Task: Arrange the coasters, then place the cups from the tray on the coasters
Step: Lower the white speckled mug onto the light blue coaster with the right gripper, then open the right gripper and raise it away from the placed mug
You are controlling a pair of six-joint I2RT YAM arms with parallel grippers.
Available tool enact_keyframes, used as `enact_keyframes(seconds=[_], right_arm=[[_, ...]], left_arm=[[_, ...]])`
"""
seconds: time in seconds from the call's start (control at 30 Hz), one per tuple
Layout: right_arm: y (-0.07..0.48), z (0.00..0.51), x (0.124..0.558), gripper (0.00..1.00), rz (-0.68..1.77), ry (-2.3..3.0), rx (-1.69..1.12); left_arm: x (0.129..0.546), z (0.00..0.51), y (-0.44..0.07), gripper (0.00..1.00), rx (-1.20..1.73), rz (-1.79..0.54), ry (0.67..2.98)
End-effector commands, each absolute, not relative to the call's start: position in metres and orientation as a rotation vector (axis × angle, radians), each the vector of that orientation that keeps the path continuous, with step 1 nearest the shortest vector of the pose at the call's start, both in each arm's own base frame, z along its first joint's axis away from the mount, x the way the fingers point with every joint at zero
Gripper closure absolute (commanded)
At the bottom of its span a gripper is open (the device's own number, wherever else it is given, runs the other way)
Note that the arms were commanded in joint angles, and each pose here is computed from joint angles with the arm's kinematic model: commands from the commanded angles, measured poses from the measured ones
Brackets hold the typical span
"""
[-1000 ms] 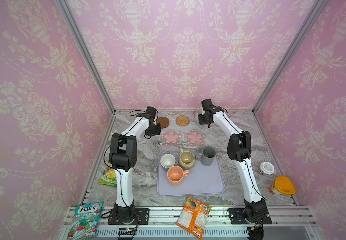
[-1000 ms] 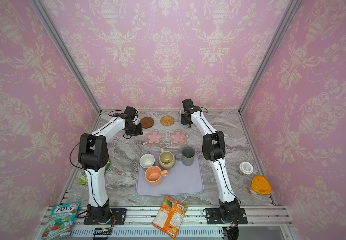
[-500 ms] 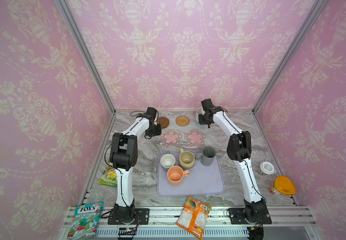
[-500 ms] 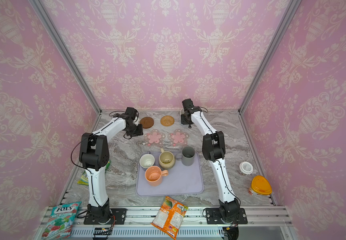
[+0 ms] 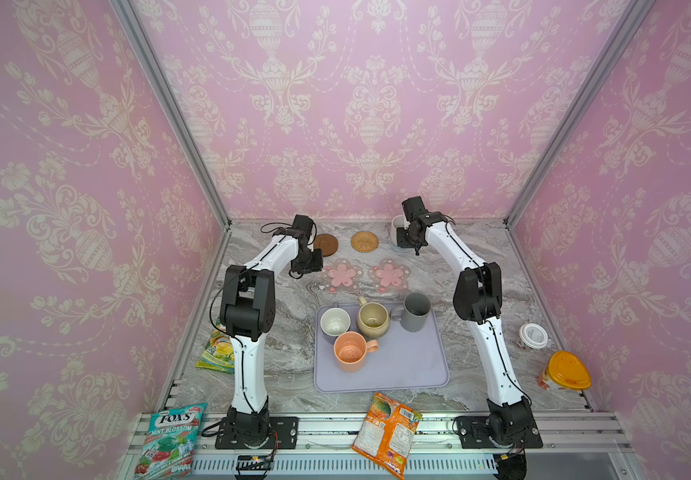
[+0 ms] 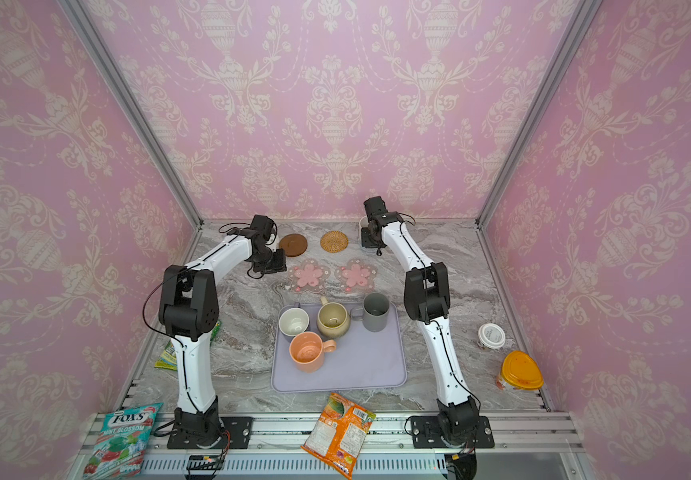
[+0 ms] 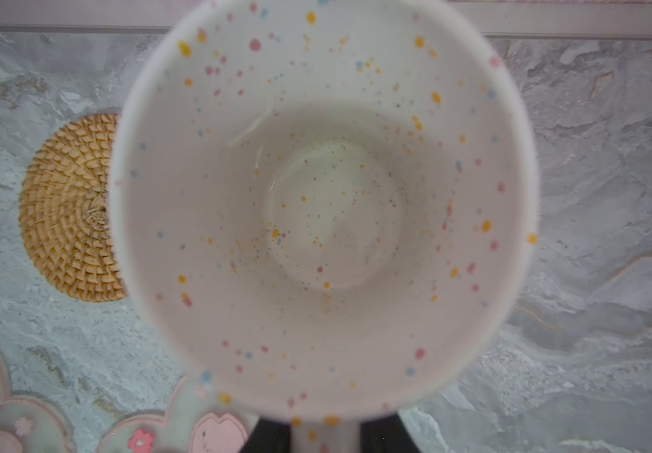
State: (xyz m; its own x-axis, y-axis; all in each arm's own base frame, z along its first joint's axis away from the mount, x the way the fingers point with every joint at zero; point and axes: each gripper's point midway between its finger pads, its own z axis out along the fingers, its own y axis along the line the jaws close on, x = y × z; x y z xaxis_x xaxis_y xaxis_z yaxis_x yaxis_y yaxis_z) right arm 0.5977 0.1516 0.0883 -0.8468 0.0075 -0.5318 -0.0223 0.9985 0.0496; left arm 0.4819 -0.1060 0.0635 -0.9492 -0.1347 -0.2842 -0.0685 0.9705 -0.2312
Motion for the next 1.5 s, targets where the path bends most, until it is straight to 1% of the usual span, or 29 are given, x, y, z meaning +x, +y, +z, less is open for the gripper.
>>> enact_keyframes(seconds=[0.0,0.27,0.37,0.47,0.77,1.03,1.33,1.47], right_arm=[[0.151,0.126,0.609,0.7,0.113,2.49,0.019],[0.15,0.132,0.607,0.67,0.117,2.488,0.017],[0.15,0.135,0.605,0.64,0.118,2.493,0.017],[0.148,0.139,0.601,0.63,0.11,2.498,0.023],[0.137,0.181,0.571,0.6,0.105,2.454,0.027],[0.119,0.21,0.514,0.59,0.099,2.429,0.062],[0.098,0.211,0.416,0.58,0.159,2.409,0.151],[0.093,0.216,0.383,0.57,0.188,2.4,0.152]], left_arm=[[0.485,0.067,-0.106,0.61,-0.159,-0.341,2.814],[0.485,0.071,-0.106,0.61,-0.165,-0.351,2.807],[0.485,0.074,-0.106,0.61,-0.168,-0.354,2.804],[0.483,0.079,-0.107,0.61,-0.169,-0.361,2.798],[0.462,0.108,-0.099,0.61,-0.167,-0.32,2.775],[0.422,0.129,-0.091,0.6,-0.134,-0.252,2.787],[0.367,0.152,-0.082,0.6,-0.054,-0.147,2.804],[0.343,0.158,-0.078,0.6,-0.04,-0.125,2.808]])
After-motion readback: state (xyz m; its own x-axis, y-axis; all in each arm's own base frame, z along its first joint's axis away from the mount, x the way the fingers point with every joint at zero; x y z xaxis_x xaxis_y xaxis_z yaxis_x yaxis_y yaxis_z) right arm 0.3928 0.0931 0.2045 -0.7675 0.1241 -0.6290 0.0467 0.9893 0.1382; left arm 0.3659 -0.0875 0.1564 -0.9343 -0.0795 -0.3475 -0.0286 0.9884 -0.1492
